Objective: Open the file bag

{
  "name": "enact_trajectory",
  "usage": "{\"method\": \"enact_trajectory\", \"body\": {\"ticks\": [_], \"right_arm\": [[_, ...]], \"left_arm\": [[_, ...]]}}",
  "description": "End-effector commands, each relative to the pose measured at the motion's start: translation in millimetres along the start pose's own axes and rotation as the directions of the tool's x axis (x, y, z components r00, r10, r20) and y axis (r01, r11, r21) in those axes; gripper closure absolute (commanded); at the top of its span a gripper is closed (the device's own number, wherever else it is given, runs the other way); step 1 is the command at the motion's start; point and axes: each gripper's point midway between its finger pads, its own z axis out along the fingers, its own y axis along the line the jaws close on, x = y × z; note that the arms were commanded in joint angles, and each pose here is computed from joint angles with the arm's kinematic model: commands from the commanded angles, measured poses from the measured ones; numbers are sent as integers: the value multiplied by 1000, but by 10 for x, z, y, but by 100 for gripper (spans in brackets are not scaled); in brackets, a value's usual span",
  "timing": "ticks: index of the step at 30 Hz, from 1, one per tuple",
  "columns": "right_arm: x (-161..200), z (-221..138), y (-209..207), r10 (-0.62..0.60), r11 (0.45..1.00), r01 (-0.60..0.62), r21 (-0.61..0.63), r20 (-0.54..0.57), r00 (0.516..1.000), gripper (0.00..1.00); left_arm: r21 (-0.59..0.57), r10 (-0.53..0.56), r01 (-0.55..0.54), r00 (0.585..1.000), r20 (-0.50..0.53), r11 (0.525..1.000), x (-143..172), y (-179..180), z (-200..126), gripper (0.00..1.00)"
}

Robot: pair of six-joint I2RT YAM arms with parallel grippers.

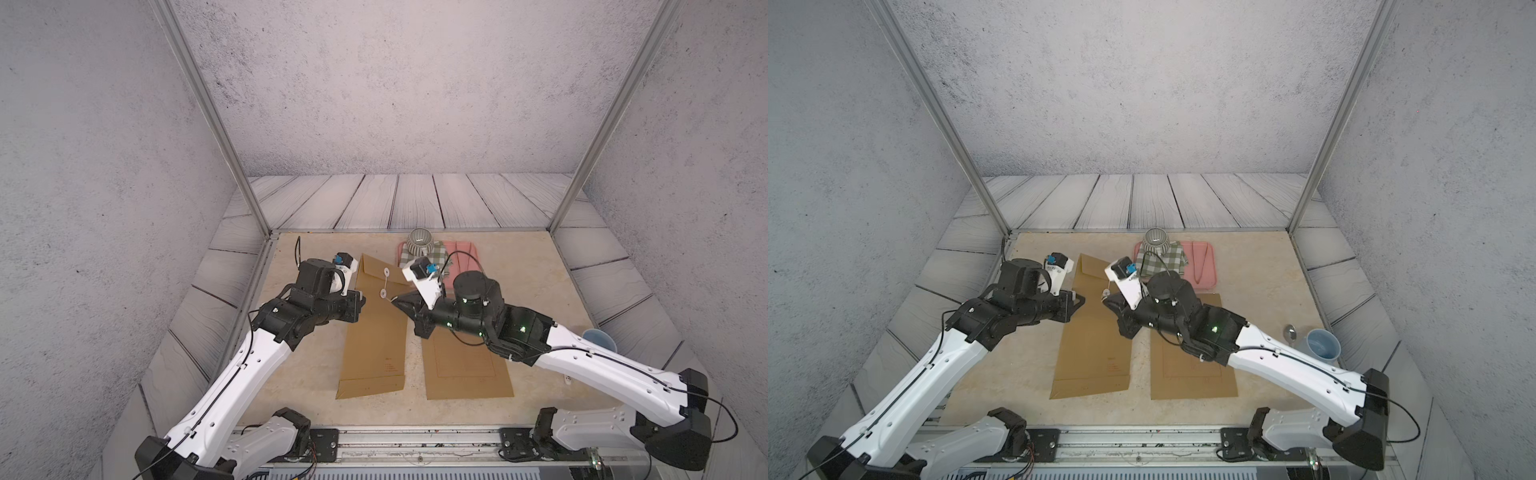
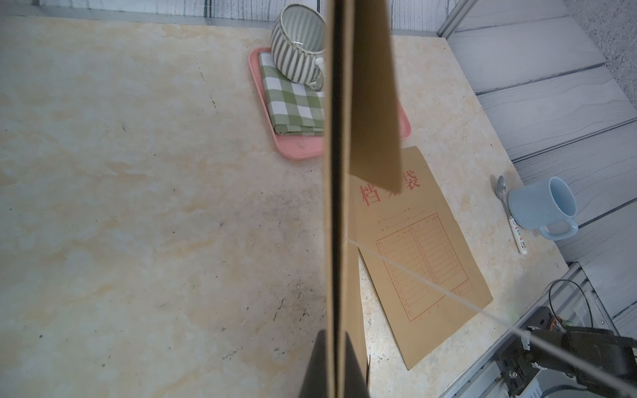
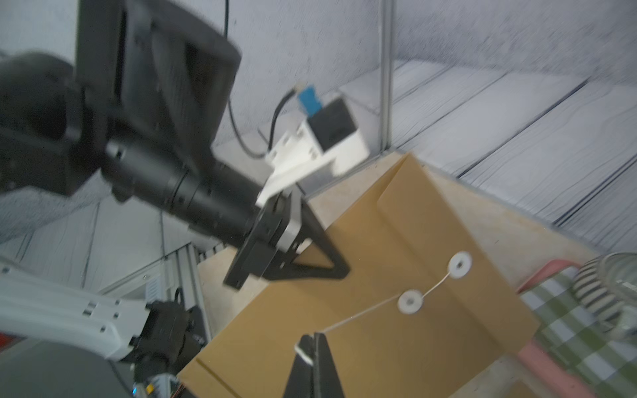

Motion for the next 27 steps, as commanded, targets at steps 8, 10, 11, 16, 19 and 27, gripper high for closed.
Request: {"method": "enact_trajectory", "body": {"ticks": [8, 10, 11, 16, 19, 27], "right_arm": [[1724, 62, -437, 338, 934, -303, 190, -195, 921, 100], [1824, -22, -589, 353, 916, -299, 265, -186, 917, 100], [1847, -85, -701, 360, 903, -296, 312, -174, 917, 100], [1663, -468, -1382, 406, 802, -335, 494, -40, 913, 100], [1306, -708, -1682, 364, 762, -327, 560, 48, 930, 100], [-304, -805, -1888, 163, 827, -218, 518, 150, 975, 100]], "left_arm": [[37, -82, 77, 987, 138, 996, -251, 16, -167, 100], [31, -85, 82, 987, 138, 996, -257, 29, -195, 100], [28, -85, 82, 987, 137, 996, -256, 31, -218, 100], [53, -93, 87, 985, 146, 995, -257, 8, -291, 100], [65, -95, 86, 986, 137, 994, -237, -7, -294, 100], [116, -100, 91, 992, 74, 989, -106, -43, -224, 100]]}}
